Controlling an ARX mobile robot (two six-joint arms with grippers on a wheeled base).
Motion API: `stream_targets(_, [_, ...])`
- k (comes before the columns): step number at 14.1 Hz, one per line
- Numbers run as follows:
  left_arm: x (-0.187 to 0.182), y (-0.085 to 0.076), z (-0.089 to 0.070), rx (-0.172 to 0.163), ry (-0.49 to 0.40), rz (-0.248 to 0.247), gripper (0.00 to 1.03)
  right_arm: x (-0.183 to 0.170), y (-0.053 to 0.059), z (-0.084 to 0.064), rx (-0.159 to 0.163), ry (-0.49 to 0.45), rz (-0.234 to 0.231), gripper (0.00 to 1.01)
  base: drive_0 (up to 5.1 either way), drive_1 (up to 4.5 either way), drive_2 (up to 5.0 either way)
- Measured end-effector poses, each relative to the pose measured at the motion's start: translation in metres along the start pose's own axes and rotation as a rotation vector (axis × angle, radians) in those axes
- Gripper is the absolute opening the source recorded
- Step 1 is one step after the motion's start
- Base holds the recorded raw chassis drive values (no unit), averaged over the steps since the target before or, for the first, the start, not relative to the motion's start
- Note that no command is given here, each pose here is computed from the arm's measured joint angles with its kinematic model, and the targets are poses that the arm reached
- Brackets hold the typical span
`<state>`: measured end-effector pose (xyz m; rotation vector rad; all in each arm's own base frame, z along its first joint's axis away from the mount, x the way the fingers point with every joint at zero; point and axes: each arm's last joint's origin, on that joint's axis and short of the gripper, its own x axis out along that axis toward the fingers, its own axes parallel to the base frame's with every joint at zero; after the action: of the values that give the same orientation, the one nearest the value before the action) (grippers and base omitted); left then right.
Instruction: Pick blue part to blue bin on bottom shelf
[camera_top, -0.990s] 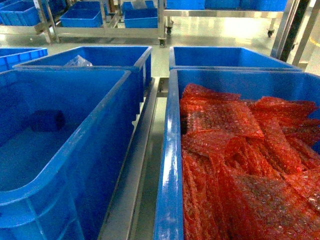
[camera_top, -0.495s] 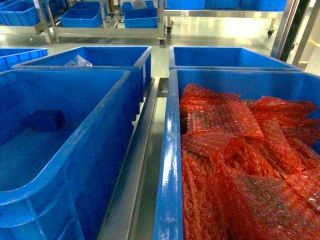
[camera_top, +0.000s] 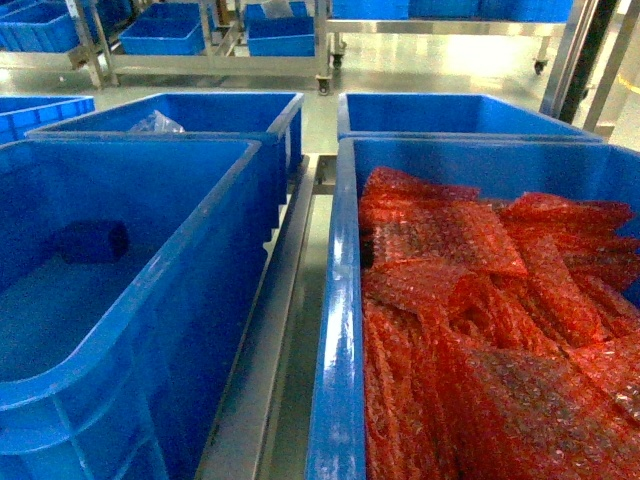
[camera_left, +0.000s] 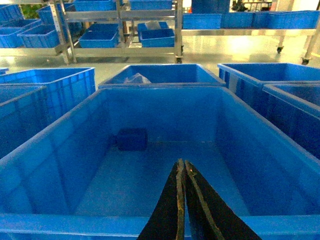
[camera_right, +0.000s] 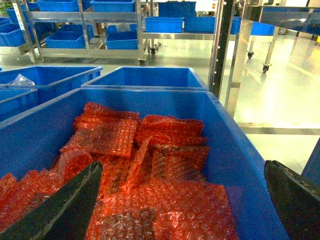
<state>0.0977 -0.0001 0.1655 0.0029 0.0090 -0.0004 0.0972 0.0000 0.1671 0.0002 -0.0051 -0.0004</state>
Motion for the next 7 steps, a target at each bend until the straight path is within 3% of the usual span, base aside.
stream_targets(3, [0.0, 0.0, 0.0004, -0.002, -0.005, 0.0, 0.05, 0.0, 0.0, -0.0002, 0.0, 0.002, 0.0, 0.98, 0.0, 0.0, 0.0])
stream_targets(7, [0.0, 0.0, 0.0004, -0.002, -0.005, 0.0, 0.58, 0.0, 0.0, -0.0002, 0.0, 0.002, 0.0, 0.98, 0.0, -0.22, 0.3])
